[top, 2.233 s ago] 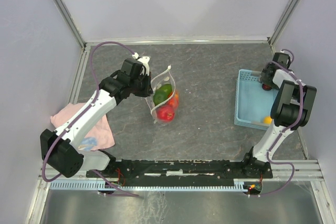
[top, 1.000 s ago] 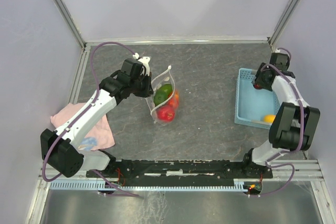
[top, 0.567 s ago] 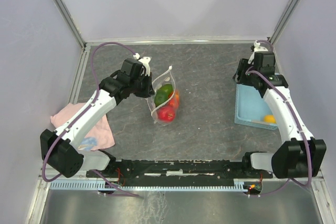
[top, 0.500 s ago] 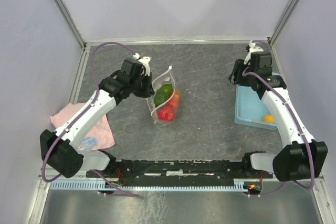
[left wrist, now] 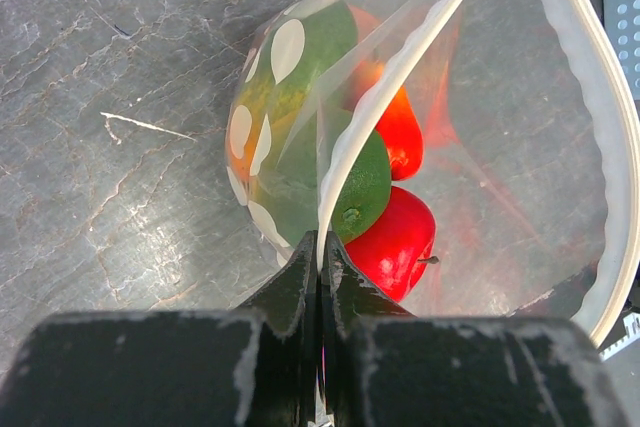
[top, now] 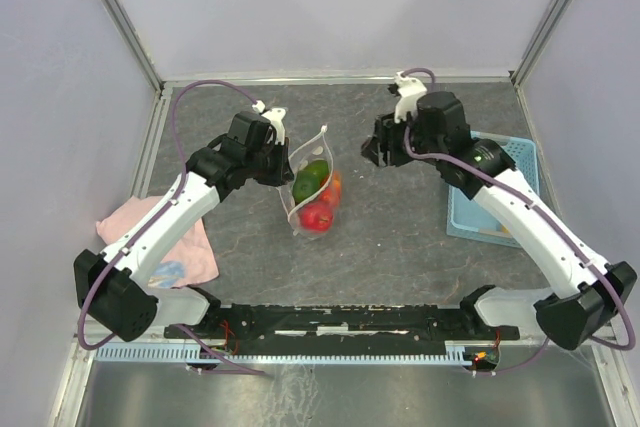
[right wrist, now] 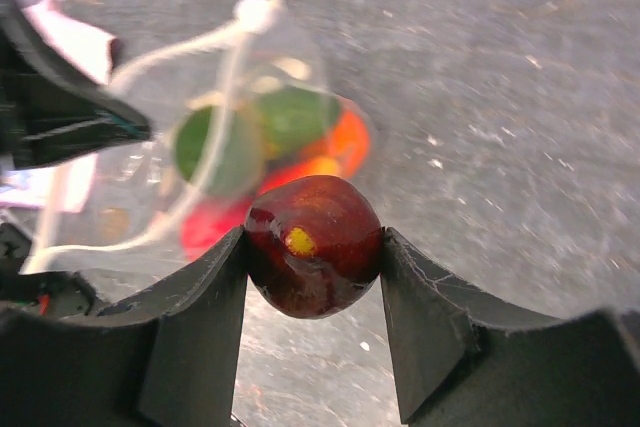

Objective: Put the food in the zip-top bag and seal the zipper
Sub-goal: Pick up the fake fruit from the bin, then place the fake fruit in the zipper food storage bag.

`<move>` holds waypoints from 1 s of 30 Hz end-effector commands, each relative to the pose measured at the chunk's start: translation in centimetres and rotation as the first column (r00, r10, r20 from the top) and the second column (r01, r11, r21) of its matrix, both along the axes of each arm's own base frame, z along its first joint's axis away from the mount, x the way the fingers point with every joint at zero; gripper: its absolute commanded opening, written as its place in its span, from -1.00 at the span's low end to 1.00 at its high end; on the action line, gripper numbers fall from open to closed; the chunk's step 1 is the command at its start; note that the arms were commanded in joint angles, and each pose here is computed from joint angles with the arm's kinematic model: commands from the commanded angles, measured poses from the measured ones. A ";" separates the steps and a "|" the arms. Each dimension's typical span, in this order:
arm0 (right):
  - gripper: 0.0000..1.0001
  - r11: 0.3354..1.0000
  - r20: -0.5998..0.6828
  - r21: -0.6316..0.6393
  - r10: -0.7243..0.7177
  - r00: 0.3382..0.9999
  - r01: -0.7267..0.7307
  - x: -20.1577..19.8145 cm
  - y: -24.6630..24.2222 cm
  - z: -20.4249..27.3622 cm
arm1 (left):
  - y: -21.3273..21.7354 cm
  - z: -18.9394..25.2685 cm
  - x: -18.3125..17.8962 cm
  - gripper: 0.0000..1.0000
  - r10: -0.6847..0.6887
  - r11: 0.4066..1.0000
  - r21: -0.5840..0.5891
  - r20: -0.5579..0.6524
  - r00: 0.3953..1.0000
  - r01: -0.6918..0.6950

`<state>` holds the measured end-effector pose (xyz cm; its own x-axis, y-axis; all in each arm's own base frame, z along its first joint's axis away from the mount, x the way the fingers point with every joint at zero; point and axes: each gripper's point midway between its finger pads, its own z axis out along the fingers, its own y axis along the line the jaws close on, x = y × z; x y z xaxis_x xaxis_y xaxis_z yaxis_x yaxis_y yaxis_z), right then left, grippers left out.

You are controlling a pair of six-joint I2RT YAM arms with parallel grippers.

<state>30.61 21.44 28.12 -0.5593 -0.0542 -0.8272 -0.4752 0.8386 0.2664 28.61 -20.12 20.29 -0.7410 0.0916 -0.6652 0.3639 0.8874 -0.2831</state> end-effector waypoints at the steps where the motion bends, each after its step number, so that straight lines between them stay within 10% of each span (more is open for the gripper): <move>1: -0.17 0.989 0.122 0.061 0.128 0.984 -0.136 -0.5 5.2 5.1 | -0.6 2.1 0.3 -0.95 -0.011 0.998 -0.054 0.062 0.998 0.015; 16: -0.14 0.933 0.062 0.100 0.342 0.938 -0.347 -2.5 15.7 4.0 | -0.9 2.6 0.0 -0.95 -0.021 0.997 -0.078 0.070 0.997 0.027; 30: 0.03 0.975 -0.050 -0.193 0.106 0.993 -0.114 1.4 12.0 -2.9 | -0.8 2.9 -0.1 -0.94 -0.018 0.996 -0.082 0.077 0.997 0.024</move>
